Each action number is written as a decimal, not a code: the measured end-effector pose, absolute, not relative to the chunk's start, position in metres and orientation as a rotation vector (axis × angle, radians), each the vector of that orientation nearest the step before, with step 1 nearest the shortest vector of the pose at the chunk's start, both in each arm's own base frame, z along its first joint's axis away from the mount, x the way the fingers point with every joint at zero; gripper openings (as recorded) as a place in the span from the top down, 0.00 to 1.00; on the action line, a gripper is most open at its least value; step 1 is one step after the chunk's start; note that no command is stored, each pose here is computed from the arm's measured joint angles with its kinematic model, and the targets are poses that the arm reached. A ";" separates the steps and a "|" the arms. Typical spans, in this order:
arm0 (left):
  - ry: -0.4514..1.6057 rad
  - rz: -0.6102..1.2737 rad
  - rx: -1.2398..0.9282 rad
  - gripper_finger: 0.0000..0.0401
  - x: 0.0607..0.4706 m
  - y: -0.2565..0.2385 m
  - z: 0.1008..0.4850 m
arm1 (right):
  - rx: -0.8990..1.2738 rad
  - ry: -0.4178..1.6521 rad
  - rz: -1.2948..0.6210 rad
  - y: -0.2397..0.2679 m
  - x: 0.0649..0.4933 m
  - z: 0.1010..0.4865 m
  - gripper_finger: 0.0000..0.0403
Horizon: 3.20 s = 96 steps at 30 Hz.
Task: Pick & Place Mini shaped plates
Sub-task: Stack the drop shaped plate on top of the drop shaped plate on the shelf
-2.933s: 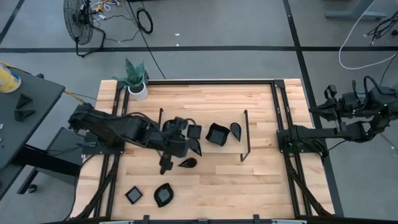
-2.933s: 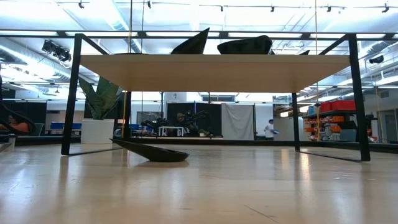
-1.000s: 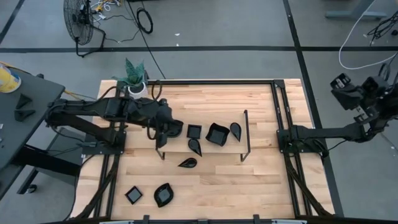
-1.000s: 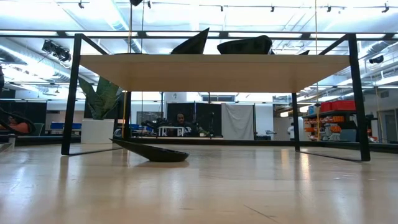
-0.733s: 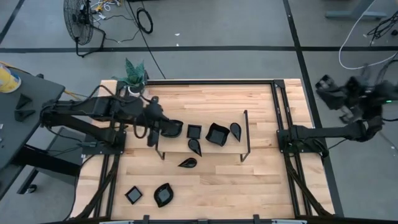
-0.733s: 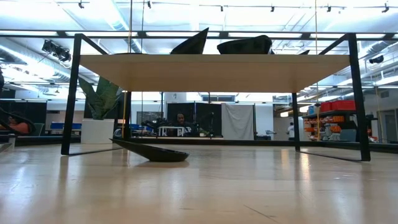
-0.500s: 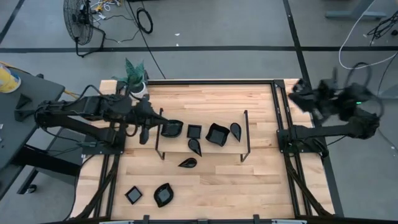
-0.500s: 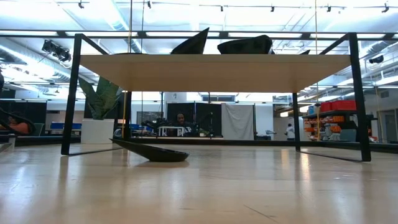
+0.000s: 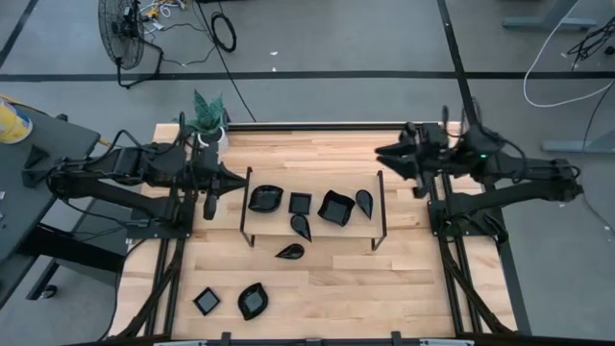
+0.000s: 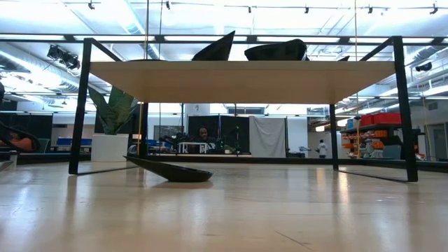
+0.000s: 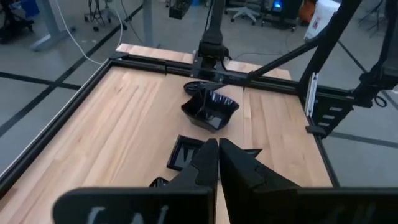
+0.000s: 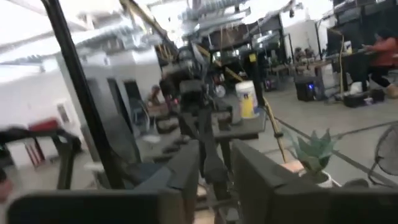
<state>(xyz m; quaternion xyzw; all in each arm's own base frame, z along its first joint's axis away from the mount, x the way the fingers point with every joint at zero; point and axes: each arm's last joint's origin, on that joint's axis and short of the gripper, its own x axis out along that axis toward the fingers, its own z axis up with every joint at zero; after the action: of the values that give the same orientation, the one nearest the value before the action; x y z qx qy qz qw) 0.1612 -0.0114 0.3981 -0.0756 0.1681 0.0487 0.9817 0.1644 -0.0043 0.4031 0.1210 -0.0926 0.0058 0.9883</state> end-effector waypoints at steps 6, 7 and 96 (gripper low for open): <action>0.333 0.097 -0.152 0.96 0.158 -0.011 0.399 | 0.123 -0.159 0.059 0.006 0.189 0.414 0.58; 0.334 0.098 -0.152 0.96 0.158 -0.011 0.399 | 0.094 -0.154 0.065 0.008 0.193 0.416 0.56; 0.386 0.108 -0.169 0.96 0.156 -0.011 0.394 | -1.256 0.715 0.663 0.097 0.360 0.336 0.32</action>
<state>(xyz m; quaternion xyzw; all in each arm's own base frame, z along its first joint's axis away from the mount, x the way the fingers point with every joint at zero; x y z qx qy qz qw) 0.1559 -0.0108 0.3943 -0.0836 0.1916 0.0533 0.9764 0.3599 0.0967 0.3363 -0.5637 0.3208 0.2979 0.7004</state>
